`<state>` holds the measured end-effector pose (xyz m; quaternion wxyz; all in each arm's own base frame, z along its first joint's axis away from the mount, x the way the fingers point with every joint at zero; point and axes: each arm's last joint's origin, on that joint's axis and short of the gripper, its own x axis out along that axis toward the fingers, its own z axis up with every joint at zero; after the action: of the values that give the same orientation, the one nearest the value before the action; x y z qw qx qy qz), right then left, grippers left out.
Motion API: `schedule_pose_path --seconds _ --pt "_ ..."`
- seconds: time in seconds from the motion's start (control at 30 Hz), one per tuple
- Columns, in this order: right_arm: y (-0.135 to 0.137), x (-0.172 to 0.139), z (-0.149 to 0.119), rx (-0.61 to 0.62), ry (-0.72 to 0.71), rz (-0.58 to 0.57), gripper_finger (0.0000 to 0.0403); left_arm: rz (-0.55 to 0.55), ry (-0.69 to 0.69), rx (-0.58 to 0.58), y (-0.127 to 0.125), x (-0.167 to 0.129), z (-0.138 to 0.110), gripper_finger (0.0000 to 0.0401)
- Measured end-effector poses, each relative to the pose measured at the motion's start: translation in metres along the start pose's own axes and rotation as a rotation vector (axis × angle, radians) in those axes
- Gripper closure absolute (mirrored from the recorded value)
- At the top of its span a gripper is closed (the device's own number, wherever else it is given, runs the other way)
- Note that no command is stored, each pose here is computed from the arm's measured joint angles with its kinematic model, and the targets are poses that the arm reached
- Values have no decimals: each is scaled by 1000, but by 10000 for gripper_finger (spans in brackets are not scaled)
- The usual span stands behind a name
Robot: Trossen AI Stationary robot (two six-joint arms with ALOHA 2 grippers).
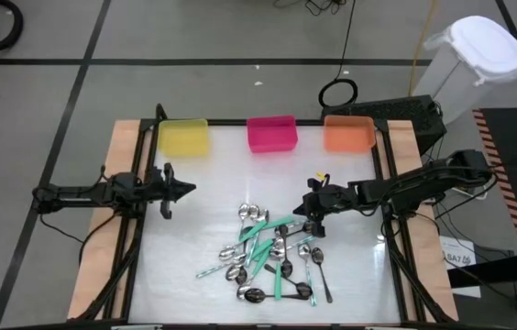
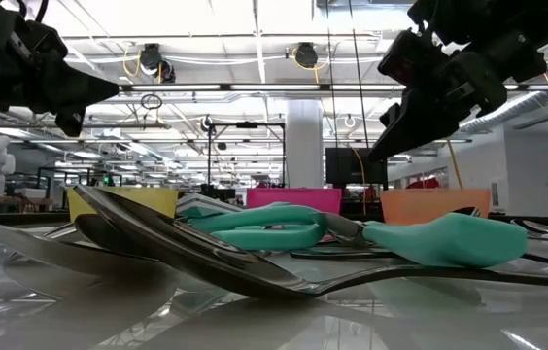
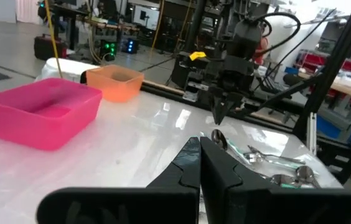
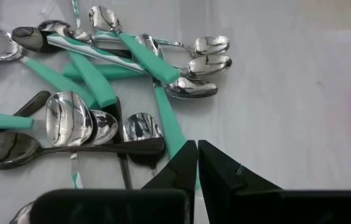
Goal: Sort silverware by color (type)
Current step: Put the light green spoon into the yellow bin
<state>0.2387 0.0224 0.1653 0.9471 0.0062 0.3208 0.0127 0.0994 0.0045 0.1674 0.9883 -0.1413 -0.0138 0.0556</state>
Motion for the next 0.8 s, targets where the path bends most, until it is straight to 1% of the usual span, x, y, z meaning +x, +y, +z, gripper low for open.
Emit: schedule_pose_path --seconds 0.1,0.17,0.23,0.3,0.47,0.53,0.63,0.73,0.8 --pt "0 2 0 0 0 0 390 -14 -44 -79 -1 0 4 400" --pt "0 2 -1 -1 2 0 390 -22 -46 -64 -3 -1 12 400" --pt "0 2 0 -1 1 0 390 -61 -59 -18 -9 -5 29 400" --pt "0 2 -1 -1 2 -1 390 -77 -62 -9 -15 -8 49 400" --pt "0 2 5 1 -12 0 389 -40 10 3 -30 -9 103 400" --pt "0 2 9 2 -25 1 387 -23 64 23 -37 -1 122 400" --pt "1 1 13 2 -21 1 378 -2 145 56 -46 18 147 400" --pt "1 1 14 0 -4 0 367 4 237 103 -56 44 164 400" --pt "1 1 13 -1 3 -1 361 -9 301 138 -64 62 170 400"
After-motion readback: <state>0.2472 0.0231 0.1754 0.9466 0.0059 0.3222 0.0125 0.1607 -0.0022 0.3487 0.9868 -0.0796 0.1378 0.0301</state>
